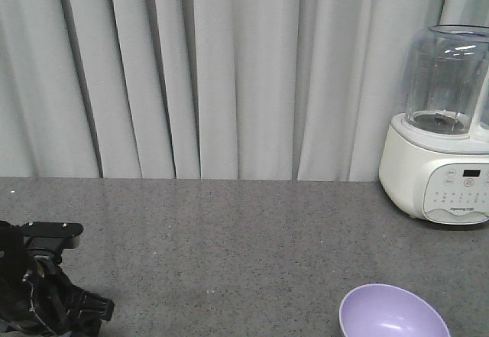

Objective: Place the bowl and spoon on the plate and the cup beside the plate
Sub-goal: 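Close the left gripper on the white spoon handle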

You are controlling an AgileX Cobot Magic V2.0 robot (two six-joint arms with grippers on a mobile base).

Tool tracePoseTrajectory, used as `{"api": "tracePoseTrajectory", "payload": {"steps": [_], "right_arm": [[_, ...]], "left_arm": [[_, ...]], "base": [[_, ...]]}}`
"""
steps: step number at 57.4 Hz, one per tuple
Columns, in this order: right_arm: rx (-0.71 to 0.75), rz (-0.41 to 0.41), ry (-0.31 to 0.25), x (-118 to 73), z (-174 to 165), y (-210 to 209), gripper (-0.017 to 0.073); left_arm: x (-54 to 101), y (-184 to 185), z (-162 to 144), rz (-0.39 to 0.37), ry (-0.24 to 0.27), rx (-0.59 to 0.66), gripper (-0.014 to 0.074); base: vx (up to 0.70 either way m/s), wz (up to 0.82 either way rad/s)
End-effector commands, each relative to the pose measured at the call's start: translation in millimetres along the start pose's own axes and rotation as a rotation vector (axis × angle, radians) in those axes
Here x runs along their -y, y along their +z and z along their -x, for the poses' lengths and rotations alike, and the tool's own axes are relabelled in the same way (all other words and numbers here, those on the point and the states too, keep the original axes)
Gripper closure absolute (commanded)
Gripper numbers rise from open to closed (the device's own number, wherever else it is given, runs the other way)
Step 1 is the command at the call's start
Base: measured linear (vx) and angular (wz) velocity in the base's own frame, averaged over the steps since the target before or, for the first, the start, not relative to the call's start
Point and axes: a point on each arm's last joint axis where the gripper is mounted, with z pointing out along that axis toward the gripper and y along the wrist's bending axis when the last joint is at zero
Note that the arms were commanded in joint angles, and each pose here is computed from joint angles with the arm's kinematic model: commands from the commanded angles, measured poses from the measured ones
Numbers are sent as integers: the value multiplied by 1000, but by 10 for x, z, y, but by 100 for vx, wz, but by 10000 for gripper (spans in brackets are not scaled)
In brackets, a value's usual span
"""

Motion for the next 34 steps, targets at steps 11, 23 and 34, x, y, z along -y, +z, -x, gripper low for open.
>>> {"api": "tracePoseTrajectory", "payload": {"steps": [11,23,34], "right_arm": [[73,-5,21,-5,129,-60,38],[40,3,92,-11,99,-58,38],[-17,4,138,-18,186,-78,38]], "left_arm": [[45,-22,76,-17,-15,28,47],[45,40,67,-14,-15,5,158],[42,48,49,-11,-14,-16,369]], "base": [[0,0],[0,0],[0,0]]}}
